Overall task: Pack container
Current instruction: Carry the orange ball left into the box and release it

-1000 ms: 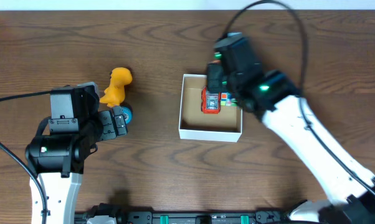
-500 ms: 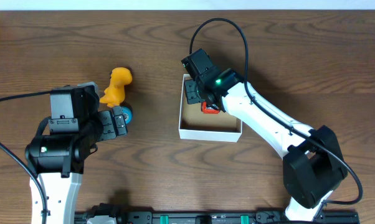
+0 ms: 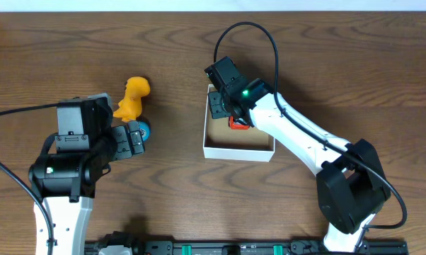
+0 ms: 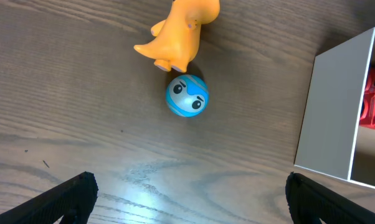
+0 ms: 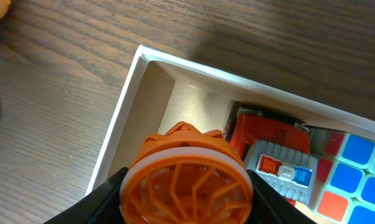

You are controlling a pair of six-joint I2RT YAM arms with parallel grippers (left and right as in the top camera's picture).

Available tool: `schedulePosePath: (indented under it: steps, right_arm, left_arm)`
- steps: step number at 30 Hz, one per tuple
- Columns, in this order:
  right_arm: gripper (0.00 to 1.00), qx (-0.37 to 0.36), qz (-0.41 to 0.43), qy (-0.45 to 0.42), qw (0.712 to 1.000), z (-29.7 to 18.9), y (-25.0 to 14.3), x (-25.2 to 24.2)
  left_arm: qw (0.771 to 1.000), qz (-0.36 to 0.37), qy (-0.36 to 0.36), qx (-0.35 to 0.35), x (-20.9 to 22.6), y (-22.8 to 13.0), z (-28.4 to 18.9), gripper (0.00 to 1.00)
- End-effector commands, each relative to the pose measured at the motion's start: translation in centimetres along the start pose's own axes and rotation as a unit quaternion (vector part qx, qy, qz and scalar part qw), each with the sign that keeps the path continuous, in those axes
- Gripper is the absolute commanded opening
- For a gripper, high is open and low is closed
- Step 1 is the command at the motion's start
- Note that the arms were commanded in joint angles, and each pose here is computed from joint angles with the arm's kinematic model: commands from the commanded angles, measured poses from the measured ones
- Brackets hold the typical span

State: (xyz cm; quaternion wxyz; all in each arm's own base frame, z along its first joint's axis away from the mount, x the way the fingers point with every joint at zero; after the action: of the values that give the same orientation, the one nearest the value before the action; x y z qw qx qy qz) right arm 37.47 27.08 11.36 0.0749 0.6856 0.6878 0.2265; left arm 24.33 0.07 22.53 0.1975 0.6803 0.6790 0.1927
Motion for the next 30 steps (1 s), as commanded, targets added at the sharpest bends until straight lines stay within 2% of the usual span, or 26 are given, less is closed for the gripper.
schedulePosePath:
  steps: [1,4,6,24,30]
  right_arm:
    - [0.55,0.001,-0.011,-0.003,1.0,0.5,-0.1,0.2]
    - [0.63,0.001,-0.011,-0.003,1.0,0.5,-0.1,0.2]
    - [0.76,0.001,-0.011,-0.003,1.0,0.5,-0.1,0.2]
    - [0.74,-0.011,-0.027,0.002,1.0,0.1,0.7,0.6]
    - [0.69,0.025,-0.054,0.035,0.998,0.0,-0.6,1.5]
  left_arm:
    - [1.0,0.004,0.005,-0.004,0.1,0.4,-0.3,0.98]
    - [1.0,0.004,0.005,-0.004,0.1,0.4,-0.3,0.98]
    - [1.0,0.004,0.005,-0.004,0.1,0.4,-0.3,0.98]
    - [1.0,0.004,0.005,-0.001,0.1,0.3,-0.3,0.98]
    - [1.0,0.004,0.005,-0.001,0.1,0.3,-0.3,0.98]
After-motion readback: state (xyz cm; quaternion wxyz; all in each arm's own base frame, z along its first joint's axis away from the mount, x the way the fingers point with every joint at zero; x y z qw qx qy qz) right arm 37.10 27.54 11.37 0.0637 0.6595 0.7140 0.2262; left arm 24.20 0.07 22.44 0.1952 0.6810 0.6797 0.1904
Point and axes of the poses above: each gripper's point midway between its finger pads, its own z axis out along the fingers, its own x axis along the line the jaws close on, y = z × x, the point moved 2 cm from there along -z, back along the fingers, and after that the axes turned 11 degrees about z, right-handed, at the moved point
